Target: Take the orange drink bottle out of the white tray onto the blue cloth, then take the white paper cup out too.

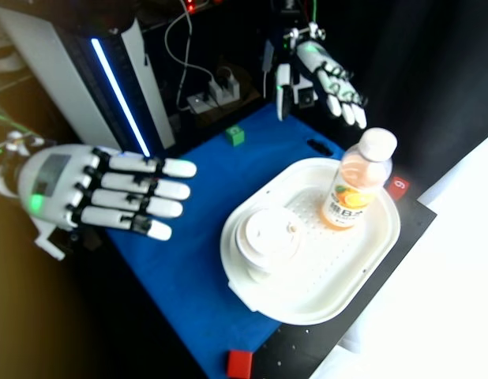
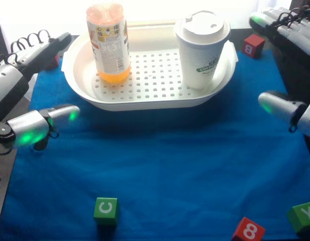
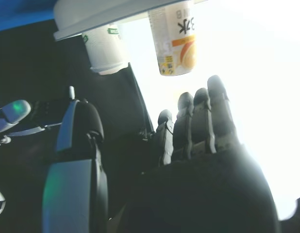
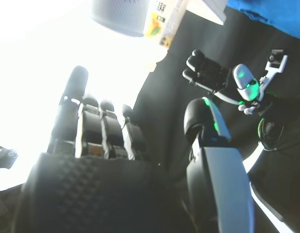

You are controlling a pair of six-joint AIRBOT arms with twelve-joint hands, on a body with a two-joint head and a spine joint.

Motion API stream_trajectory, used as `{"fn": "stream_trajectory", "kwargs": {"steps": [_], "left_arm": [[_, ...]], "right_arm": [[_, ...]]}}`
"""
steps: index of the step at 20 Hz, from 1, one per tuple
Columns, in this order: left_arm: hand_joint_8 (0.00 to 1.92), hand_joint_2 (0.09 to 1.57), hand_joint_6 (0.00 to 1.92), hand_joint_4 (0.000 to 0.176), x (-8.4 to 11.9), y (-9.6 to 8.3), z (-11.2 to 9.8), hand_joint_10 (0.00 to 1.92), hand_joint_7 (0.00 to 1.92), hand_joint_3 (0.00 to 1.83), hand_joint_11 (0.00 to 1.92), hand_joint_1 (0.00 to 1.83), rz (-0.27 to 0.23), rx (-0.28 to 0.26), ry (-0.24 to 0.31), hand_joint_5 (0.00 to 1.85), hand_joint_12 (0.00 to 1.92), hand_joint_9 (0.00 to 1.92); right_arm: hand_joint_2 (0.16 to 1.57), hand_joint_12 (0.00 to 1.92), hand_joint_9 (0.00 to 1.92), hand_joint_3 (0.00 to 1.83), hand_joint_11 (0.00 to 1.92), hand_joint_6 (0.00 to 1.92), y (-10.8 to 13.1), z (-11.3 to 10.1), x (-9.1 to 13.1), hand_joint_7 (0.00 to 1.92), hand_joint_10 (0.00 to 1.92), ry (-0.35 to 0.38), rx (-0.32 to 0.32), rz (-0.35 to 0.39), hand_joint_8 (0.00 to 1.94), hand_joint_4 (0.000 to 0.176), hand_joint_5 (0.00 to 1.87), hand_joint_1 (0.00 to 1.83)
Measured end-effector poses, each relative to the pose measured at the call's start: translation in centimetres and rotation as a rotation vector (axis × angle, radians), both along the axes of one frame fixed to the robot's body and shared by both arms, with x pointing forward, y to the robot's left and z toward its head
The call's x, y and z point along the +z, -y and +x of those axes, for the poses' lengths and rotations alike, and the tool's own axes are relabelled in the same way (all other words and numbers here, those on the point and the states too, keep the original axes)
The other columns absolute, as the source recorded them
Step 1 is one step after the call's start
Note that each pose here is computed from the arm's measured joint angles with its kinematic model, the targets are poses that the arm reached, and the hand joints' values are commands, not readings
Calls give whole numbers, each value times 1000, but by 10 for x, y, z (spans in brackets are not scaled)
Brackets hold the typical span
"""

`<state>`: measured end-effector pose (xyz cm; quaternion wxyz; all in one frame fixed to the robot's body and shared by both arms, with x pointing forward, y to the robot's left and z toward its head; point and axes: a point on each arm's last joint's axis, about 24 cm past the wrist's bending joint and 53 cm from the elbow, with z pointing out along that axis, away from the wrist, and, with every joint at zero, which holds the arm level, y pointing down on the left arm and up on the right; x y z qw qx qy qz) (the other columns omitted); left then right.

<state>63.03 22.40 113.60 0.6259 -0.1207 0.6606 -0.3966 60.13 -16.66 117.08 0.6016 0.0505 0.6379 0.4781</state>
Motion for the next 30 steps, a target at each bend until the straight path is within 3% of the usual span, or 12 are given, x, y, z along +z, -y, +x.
{"fn": "stream_trajectory", "kwargs": {"steps": [5,8,9,10,13,23,24,25,27,28,29,30], "left_arm": [[0,1153,0,87,-16,-28,29,63,93,0,0,708,-66,115,-61,5,1270,129],[0,1112,0,92,-1,-23,47,0,0,1,0,639,-99,120,-33,0,183,1],[0,1070,0,135,8,-19,62,0,0,3,0,629,-117,119,-15,0,680,0],[0,1070,0,135,9,-18,64,0,0,3,0,629,-119,120,-14,0,680,0],[0,1036,0,131,8,-8,88,0,0,0,0,624,-133,118,-38,0,19,0],[0,889,0,155,-2,50,132,0,0,0,0,662,-145,34,-122,0,0,0],[7,894,0,114,-3,57,134,139,43,21,0,805,-175,17,-132,0,928,13],[719,957,178,64,-3,60,135,1047,208,32,69,899,-197,5,-137,202,1687,195],[1425,1051,1124,0,-3,62,134,1692,467,34,448,964,-196,-3,-133,317,1912,473],[1627,1211,1382,68,-3,62,134,1875,507,29,603,929,-195,-5,-132,611,1919,537],[1716,1288,1364,0,-3,61,134,1912,621,15,670,1084,-187,-4,-133,629,1921,570],[1555,1280,1442,33,-4,64,133,1754,397,4,457,957,-179,-13,-136,667,1921,386]], "right_arm": [[1391,0,0,31,0,0,0,0,-1,0,0,-1,0,2,0,0,0,413],[1384,0,0,14,0,0,-1,0,0,0,0,0,1,3,0,0,0,446],[1389,0,0,14,0,0,-1,0,0,0,0,0,1,2,0,0,0,447],[1389,0,0,14,0,0,-1,0,0,0,0,0,1,3,0,0,0,447],[1388,0,0,9,0,0,0,0,-1,0,0,-2,-3,4,0,0,0,402],[1351,0,0,0,0,0,1,-1,-7,0,0,-23,1,0,0,0,0,416],[1352,0,0,0,0,0,1,-1,-7,0,0,-22,1,4,0,0,0,449],[1350,0,0,0,0,0,0,-1,-7,0,0,-23,4,6,0,0,0,431],[1351,3,0,0,6,0,0,-1,-6,0,0,-22,3,7,0,0,0,405],[1354,0,0,0,0,0,1,-1,-6,0,0,-22,2,8,0,0,0,385],[1360,0,0,1,0,0,1,-1,-6,0,0,-22,2,8,0,0,0,370],[1355,0,0,0,0,0,1,-1,-6,0,0,-22,3,8,0,0,0,377]]}}
